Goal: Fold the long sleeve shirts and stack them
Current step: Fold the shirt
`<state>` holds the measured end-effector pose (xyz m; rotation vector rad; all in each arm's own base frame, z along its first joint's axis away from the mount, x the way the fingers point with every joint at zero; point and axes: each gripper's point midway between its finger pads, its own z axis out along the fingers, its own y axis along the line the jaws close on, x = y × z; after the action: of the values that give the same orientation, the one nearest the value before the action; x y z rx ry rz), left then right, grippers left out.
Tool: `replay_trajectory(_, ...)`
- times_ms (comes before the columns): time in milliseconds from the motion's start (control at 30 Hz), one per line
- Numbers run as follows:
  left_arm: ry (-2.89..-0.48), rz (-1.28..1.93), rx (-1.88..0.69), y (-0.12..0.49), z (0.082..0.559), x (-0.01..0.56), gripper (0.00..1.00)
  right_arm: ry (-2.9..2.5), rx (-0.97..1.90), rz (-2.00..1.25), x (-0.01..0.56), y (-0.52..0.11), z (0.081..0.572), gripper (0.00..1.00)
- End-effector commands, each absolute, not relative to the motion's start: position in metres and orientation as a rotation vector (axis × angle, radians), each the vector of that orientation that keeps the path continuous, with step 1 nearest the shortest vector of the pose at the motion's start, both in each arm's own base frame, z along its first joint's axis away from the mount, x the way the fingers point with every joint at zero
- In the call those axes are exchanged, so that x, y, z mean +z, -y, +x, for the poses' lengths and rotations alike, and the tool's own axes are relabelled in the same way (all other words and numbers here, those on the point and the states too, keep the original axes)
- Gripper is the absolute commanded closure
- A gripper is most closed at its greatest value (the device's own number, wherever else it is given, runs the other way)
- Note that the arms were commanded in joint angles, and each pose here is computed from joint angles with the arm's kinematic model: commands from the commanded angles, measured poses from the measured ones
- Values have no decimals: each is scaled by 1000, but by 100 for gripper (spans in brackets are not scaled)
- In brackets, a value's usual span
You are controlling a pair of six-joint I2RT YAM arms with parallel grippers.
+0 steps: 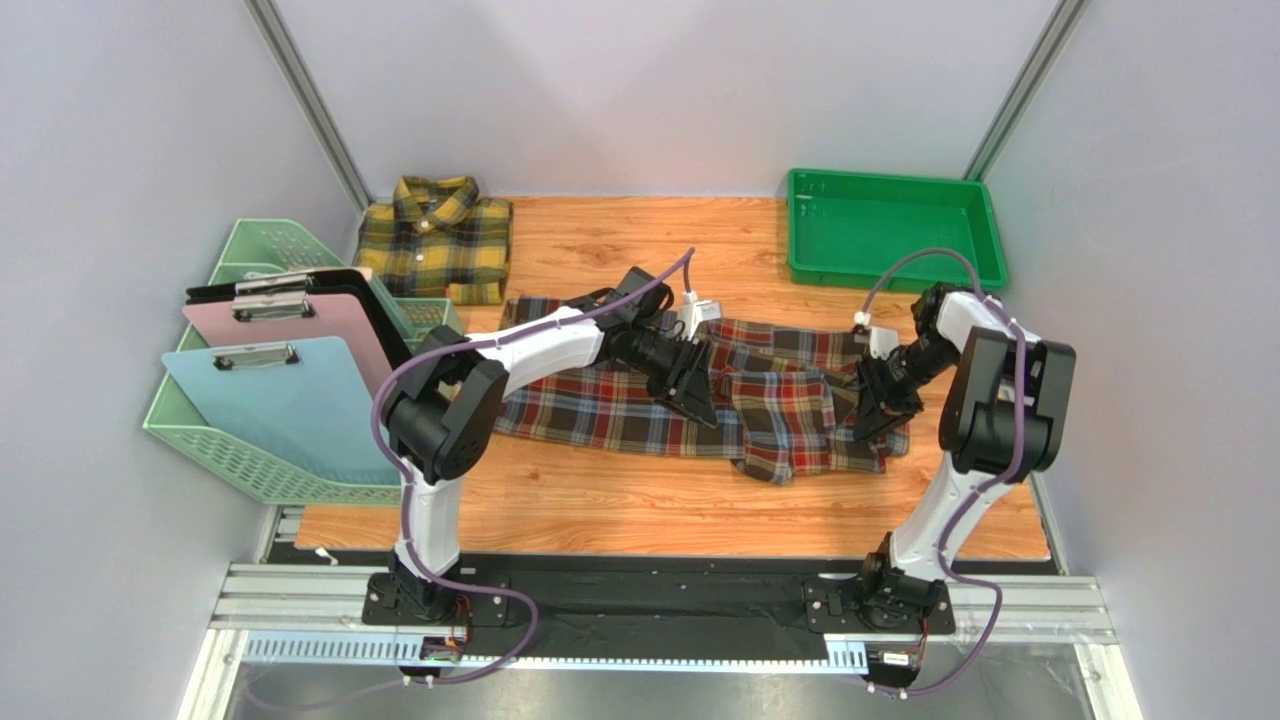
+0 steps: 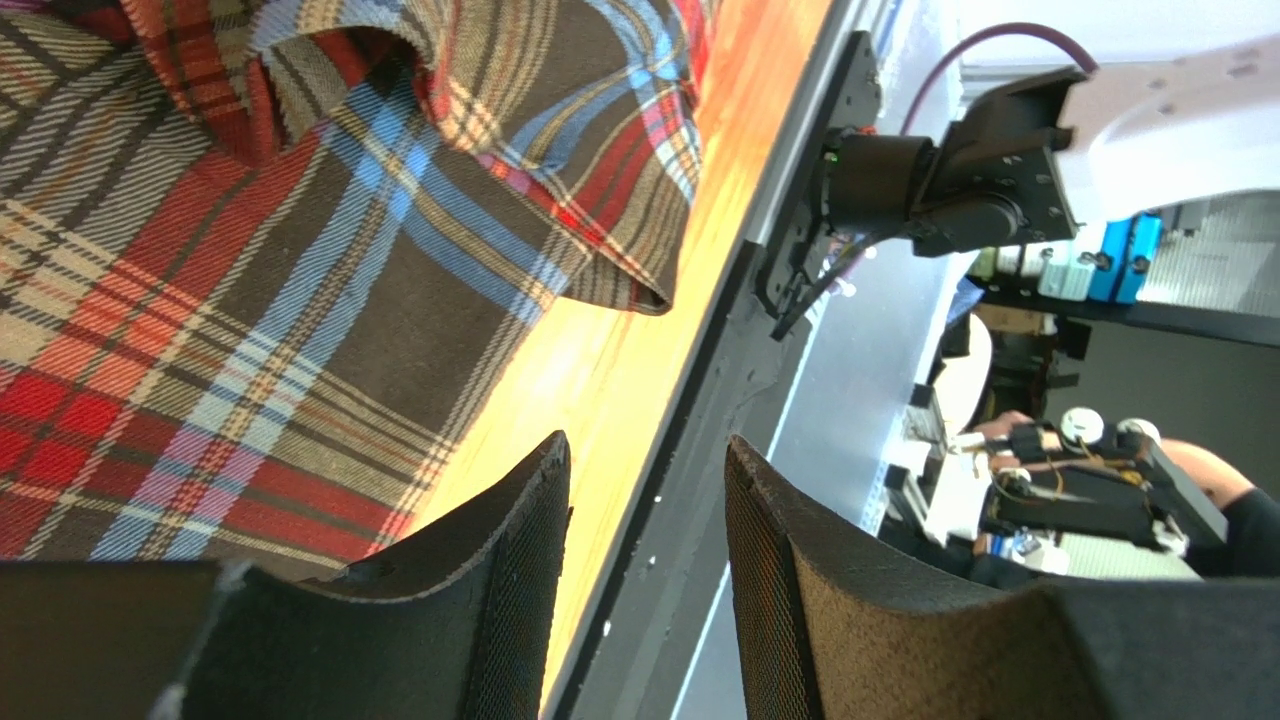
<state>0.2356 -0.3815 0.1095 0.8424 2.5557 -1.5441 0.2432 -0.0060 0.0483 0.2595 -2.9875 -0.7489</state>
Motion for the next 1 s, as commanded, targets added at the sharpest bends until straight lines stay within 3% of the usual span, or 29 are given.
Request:
replay_trajectory(0,-2416,981,-1613,389,225,127,51,3095,-641,272,25,25,292,79)
replay_trajectory(167,-2140,1274,-1459,416,199,124,43,3092,-679,254,35,23,303,80)
replay_trajectory(633,-1937,1480,-1222,458,194,82,38,3075,-707,317,55,19,285,79)
replay_trajectory(900,-1938,1502,-1230,473,187,63,40,3064,-709,320,53,19,282,79)
replay_trajectory(933,-1937,1499,-1234,475,186,62,42,3062,-707,321,52,19,281,79)
replay_trajectory(967,-1938,1492,-1238,477,188,64,50,3066,-706,320,51,19,282,79)
